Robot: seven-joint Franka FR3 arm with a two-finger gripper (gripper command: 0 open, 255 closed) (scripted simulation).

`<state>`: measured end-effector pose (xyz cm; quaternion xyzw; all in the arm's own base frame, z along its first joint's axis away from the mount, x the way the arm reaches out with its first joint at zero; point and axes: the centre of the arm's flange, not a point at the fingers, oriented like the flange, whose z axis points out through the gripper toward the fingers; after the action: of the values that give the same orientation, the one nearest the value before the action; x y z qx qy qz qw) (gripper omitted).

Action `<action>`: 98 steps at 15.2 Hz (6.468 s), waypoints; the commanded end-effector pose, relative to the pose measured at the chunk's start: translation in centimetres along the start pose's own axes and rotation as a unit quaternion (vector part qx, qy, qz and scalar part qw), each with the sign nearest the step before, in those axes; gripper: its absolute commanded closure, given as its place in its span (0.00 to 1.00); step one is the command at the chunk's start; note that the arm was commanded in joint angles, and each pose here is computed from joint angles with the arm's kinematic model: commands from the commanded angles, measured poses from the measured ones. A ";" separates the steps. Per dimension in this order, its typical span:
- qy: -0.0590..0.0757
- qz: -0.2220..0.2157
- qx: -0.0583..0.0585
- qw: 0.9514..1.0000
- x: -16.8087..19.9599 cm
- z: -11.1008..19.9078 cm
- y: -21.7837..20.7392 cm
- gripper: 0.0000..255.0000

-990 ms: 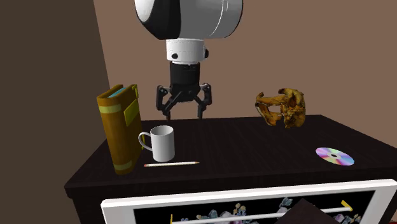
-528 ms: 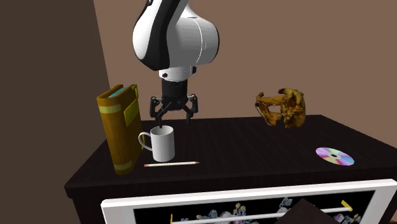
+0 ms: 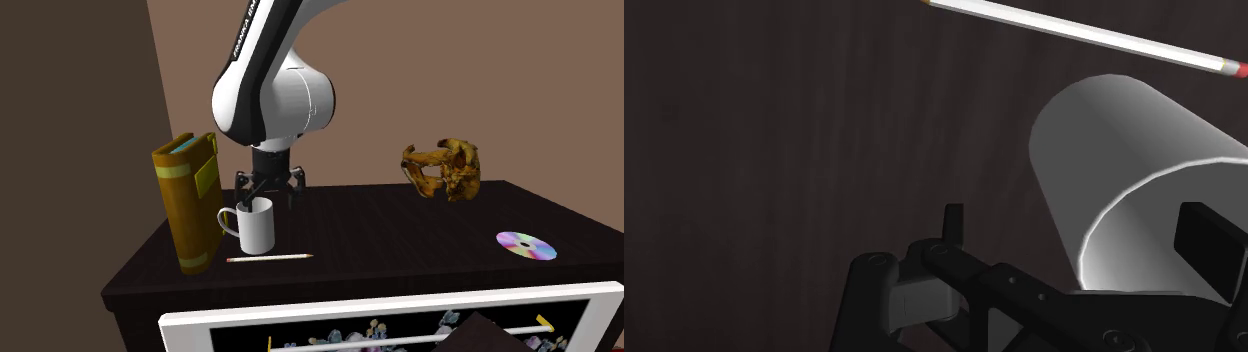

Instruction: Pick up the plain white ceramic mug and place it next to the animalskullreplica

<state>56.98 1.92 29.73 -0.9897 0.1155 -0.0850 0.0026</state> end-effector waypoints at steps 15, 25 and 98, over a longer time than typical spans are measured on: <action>0.000 0.000 0.000 1.000 0.0 0.8 0.0 1.00; 0.000 0.000 0.000 1.000 0.7 -2.8 -0.1 1.00; 0.000 0.000 0.000 1.000 2.0 -26.0 40.2 1.00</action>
<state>45.82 -35.79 54.78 -0.9896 0.1163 -0.0852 0.0027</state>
